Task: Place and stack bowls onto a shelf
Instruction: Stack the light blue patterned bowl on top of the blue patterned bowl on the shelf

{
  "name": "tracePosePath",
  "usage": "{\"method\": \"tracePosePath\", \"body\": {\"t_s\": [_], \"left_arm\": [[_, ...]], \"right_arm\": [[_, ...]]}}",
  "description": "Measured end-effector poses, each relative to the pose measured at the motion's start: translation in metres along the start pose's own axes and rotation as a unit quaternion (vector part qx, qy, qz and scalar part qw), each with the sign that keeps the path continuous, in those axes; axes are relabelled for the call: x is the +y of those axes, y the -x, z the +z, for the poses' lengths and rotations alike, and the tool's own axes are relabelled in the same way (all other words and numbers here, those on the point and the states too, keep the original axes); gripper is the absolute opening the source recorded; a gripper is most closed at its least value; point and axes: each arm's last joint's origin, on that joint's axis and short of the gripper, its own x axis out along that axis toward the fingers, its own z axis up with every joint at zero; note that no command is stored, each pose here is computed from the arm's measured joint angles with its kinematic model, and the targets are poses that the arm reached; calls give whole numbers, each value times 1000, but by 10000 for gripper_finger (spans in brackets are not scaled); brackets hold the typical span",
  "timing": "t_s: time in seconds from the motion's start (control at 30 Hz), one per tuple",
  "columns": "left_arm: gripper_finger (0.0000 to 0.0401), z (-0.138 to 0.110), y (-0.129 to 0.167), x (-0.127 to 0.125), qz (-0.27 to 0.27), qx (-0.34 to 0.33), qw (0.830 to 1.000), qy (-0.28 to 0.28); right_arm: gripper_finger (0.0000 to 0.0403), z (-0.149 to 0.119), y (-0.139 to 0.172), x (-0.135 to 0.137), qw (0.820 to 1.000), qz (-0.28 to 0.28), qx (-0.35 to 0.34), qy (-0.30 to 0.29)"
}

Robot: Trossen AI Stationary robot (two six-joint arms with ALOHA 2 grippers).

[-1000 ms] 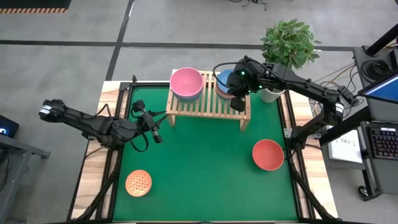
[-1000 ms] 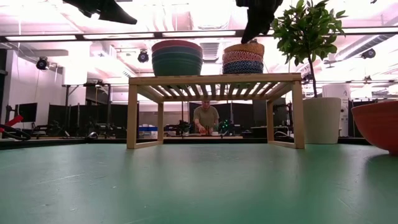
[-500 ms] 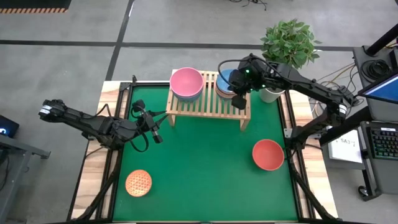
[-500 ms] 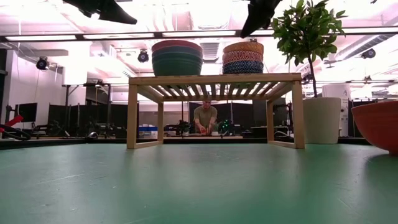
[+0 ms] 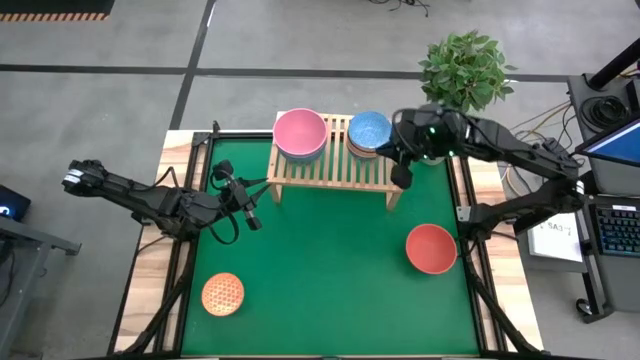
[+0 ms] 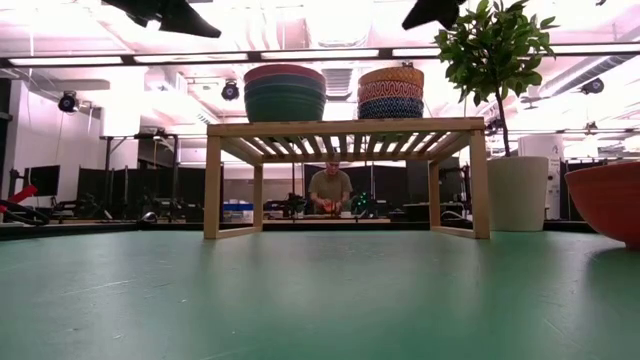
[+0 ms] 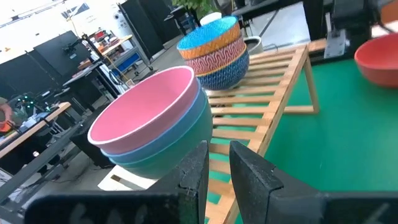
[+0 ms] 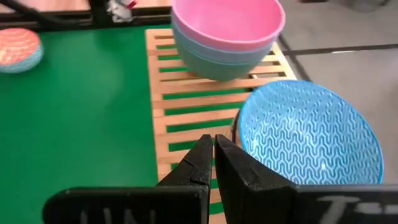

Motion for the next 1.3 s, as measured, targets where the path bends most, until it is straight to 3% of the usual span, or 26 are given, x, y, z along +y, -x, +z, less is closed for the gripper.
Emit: {"method": "tracePosePath", "body": {"t_s": [0.17,0.33,0.63,0.93,1.13,1.3], "left_arm": [[48,5,-2,-4,-38,-27,999,14],[48,13,-6,-9,-40,-56,997,32],[48,35,-23,-27,-55,-67,996,29],[48,49,-33,-37,-57,-54,997,-9],[48,46,-32,-37,-57,-53,997,-12],[48,41,-33,-39,-58,-47,997,-27]], "right_arm": [[9,-24,-7,17,998,-16,-53,14],[9,-45,-18,33,991,-69,-105,34],[9,-65,-25,50,982,-130,-125,47],[18,-44,-9,47,978,-139,-128,89],[75,-23,-7,41,983,-140,-69,95],[121,-8,-23,34,988,-112,-13,102]]}}
